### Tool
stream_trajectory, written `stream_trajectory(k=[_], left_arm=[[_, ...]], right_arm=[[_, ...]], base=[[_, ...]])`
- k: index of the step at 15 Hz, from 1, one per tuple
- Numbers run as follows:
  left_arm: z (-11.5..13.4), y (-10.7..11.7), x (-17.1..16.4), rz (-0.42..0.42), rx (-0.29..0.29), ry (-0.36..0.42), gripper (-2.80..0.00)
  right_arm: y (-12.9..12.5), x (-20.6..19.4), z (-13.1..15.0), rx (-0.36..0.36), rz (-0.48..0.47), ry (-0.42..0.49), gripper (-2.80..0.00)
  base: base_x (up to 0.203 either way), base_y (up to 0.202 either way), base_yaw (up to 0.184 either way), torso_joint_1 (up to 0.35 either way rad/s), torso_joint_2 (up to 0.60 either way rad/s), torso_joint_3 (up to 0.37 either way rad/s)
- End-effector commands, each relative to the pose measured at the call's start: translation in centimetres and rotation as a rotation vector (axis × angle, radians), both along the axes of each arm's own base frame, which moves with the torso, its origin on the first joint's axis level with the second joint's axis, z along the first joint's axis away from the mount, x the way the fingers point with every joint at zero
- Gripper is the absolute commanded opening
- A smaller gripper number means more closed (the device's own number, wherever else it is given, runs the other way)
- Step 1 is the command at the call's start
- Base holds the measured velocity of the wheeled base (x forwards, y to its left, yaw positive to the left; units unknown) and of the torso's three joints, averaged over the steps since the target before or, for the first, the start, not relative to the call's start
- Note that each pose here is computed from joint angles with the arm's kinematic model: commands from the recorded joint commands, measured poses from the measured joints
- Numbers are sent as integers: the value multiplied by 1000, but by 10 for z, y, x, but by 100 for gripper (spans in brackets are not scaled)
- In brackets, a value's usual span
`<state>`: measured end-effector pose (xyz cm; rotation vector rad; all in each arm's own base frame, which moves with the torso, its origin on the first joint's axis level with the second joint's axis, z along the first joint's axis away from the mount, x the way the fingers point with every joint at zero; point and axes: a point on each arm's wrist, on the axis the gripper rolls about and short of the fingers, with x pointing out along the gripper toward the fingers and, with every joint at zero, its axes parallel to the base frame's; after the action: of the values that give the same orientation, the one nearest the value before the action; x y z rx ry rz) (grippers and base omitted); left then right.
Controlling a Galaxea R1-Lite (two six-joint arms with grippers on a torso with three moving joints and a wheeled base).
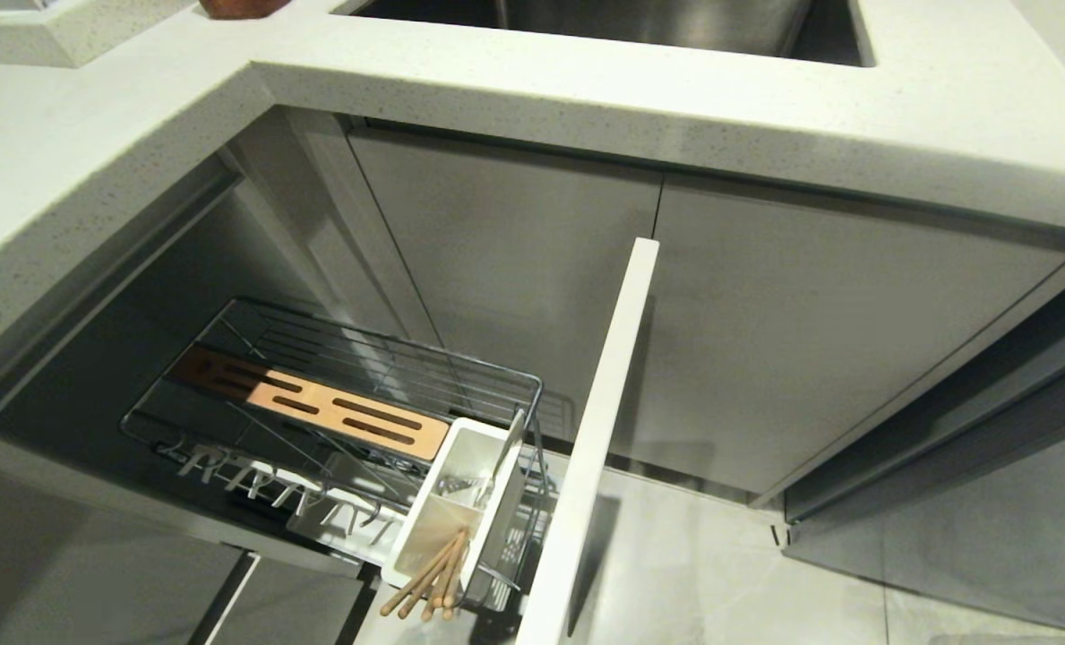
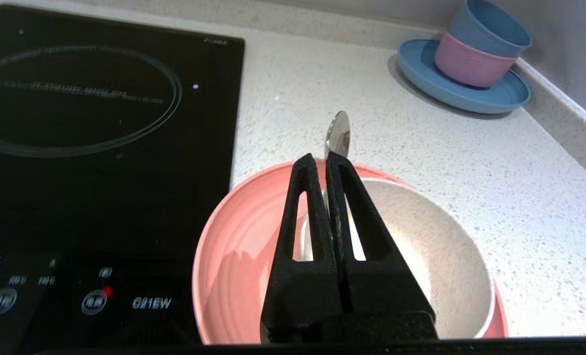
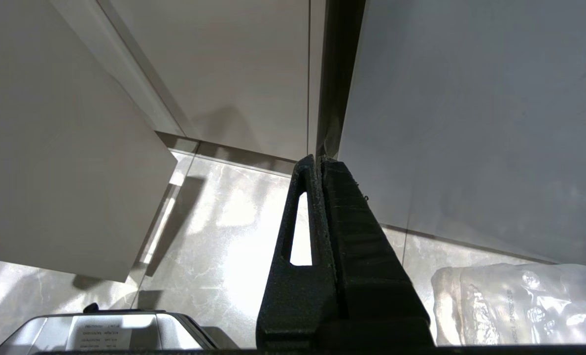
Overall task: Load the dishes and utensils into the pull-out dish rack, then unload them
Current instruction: Take the chopsticks out of the cupboard
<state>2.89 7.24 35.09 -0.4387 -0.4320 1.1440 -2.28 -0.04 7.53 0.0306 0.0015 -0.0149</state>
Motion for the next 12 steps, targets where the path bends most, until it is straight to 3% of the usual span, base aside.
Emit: stream_trajectory(k=[1,12], left_arm=[[-3,-2,-2,8,-9,-14,-280],[-14,-8,-7,39,-22,-12,-280]], right_arm=[[0,0,-1,0,0,3,-280],[0,0,-1,0,0,3,-280]], base=[[0,0,0,0,0,0],[0,0,0,0,0,0]])
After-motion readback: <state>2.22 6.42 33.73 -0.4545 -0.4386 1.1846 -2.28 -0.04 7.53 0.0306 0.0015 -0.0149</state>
